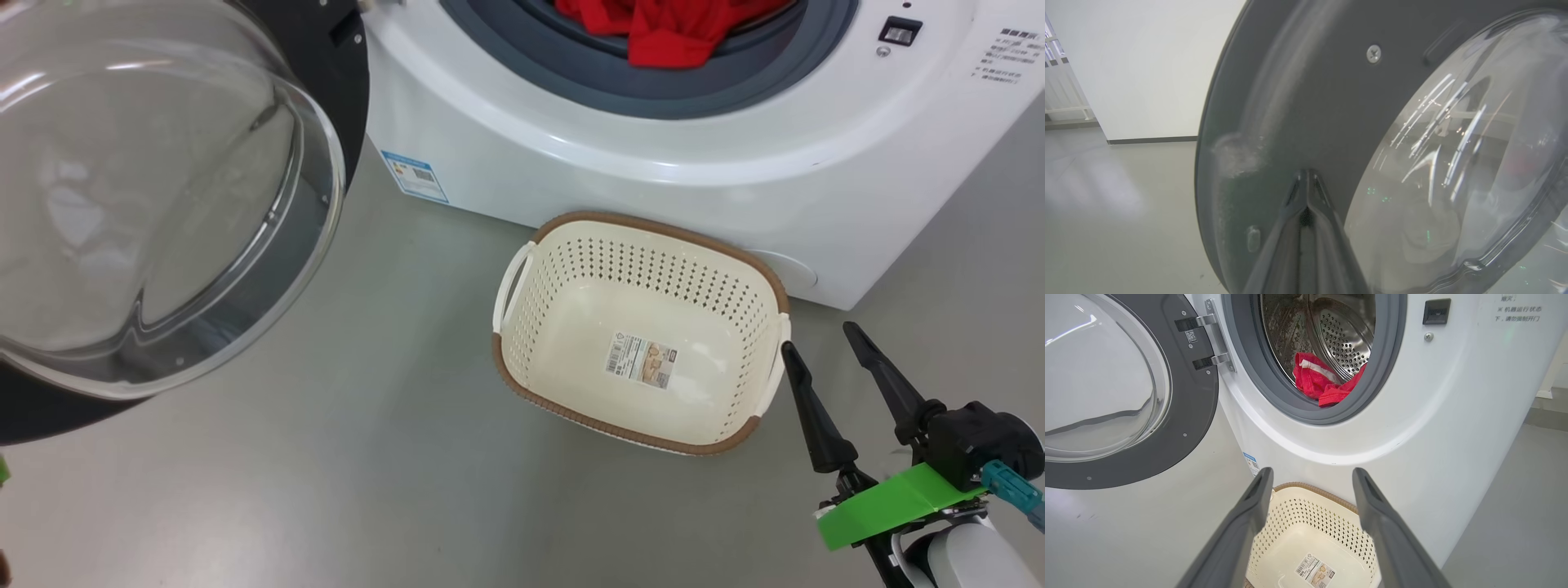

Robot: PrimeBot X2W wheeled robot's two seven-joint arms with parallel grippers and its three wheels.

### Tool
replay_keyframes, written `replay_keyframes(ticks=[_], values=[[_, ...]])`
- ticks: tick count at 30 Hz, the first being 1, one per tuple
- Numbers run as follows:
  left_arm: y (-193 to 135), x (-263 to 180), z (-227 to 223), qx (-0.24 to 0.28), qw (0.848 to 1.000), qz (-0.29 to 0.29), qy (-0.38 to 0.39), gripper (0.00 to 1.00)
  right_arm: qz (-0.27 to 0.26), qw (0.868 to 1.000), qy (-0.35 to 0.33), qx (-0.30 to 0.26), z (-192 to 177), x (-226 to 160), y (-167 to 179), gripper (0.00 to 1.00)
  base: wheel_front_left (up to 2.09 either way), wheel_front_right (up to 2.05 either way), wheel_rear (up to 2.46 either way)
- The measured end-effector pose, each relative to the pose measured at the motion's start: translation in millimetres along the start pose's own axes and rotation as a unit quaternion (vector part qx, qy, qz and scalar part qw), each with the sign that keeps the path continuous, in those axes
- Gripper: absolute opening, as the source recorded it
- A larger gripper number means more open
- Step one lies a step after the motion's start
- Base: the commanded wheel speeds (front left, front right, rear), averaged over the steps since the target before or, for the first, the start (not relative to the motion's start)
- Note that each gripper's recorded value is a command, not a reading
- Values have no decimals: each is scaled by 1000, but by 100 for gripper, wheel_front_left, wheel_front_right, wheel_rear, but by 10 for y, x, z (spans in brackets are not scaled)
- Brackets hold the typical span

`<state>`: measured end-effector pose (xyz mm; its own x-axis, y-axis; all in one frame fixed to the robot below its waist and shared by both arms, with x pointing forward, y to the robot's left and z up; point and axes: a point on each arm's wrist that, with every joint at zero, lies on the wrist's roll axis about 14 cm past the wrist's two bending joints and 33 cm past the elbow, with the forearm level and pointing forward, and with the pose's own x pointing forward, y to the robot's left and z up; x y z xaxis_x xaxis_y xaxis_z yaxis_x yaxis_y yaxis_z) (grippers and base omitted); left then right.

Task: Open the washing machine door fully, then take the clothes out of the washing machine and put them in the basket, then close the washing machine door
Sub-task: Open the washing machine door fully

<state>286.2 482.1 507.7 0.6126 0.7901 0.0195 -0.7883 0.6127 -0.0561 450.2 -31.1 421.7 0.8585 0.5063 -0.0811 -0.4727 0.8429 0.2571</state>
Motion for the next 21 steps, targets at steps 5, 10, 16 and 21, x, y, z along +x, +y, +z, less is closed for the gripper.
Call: replay_keyframes(ticks=[5, 10, 16, 21], values=[[-36, -129, -56, -12, 1000, -9, 5, 0, -3, 1000, -13, -3, 112, -29, 25, 100, 0, 0, 0], [-79, -324, -169, -7, 999, -31, 18, 4, -5, 1000, -25, -7, 215, -59, 39, 100, 0, 0, 0], [-336, -521, -177, -25, 997, -78, 14, 35, -17, 999, -34, -9, 293, -138, 8, 100, 0, 0, 0], [-715, -711, -191, -31, 989, -145, 15, 48, -36, 999, -39, -5, 328, -231, -68, 100, 0, 0, 0]])
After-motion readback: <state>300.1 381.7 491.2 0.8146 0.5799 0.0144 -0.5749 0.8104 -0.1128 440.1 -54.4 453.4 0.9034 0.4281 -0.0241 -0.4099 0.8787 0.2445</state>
